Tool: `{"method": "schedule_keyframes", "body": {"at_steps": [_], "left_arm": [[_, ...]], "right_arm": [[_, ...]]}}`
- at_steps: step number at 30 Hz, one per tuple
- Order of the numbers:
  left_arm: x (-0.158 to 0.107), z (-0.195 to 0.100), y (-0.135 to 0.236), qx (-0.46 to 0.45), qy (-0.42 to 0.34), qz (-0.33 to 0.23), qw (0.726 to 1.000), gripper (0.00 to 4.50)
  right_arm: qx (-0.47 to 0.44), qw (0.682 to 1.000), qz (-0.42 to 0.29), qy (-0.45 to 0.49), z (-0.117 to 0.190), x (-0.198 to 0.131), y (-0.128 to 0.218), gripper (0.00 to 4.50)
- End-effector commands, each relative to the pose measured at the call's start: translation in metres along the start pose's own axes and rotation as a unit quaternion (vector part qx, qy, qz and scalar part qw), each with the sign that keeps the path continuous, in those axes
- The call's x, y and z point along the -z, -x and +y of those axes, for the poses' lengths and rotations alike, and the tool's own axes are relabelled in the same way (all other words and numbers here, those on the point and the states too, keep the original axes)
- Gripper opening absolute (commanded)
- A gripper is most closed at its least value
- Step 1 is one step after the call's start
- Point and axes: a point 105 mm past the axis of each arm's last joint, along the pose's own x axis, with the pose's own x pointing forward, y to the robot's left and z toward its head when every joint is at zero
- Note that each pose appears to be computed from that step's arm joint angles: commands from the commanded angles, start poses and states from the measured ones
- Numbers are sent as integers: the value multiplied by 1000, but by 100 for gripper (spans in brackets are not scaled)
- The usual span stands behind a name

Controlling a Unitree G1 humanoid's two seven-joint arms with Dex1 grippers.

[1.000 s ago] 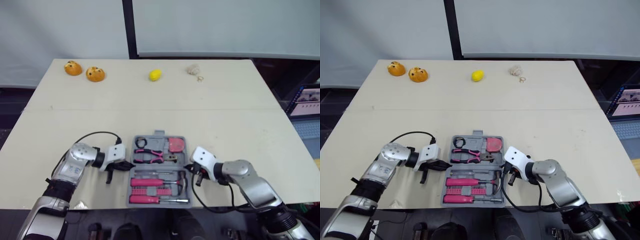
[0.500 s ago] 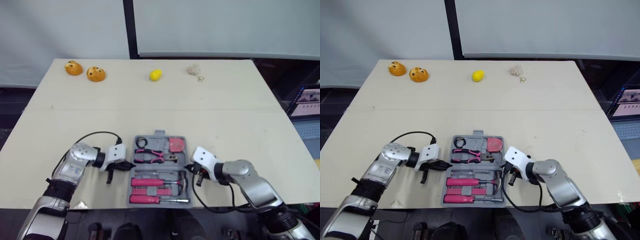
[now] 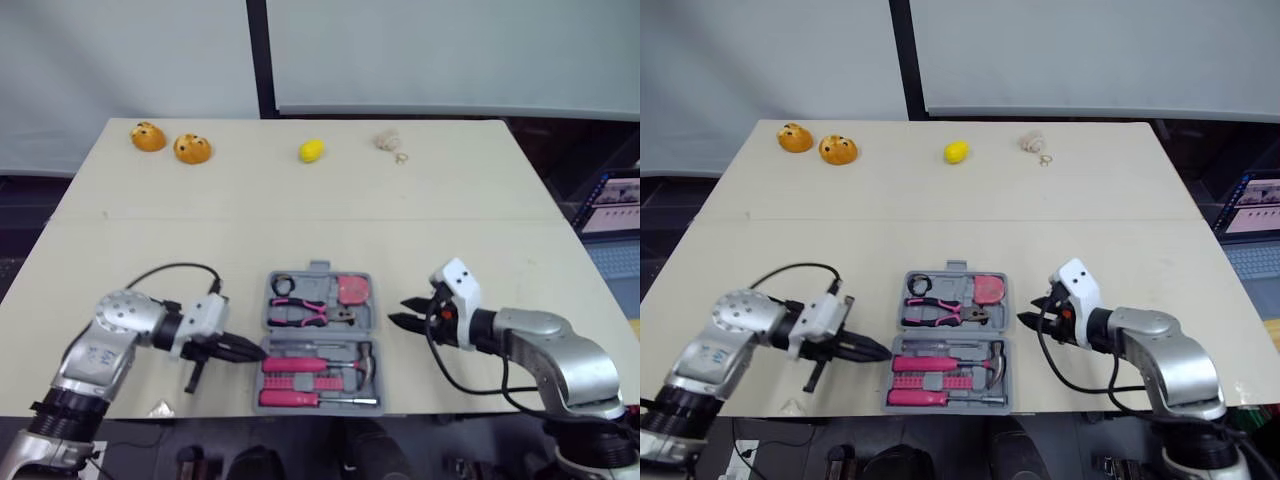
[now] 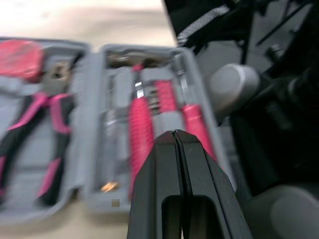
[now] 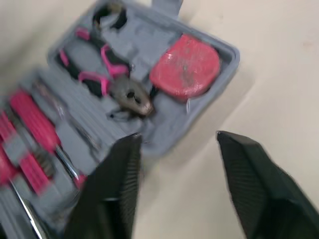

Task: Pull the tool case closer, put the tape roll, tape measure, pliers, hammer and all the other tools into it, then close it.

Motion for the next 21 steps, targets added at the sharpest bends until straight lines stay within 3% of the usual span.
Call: {"method": "schedule_keyframes", "body": {"at_steps": [1,9,21], "left_arm": [[4,0,-11,-10,8,-15,1000,0],[48,-3,-29,-22,27,13,999,0],[70,-5,-35,-28,22,38,999,0]], "right_arm": [[28,993,-29,-115,-16,-8,0,443],[21,967,-20,-254,-29,-13,-26,448],[6,967,40,-250,-32,-1,-59,448]]}}
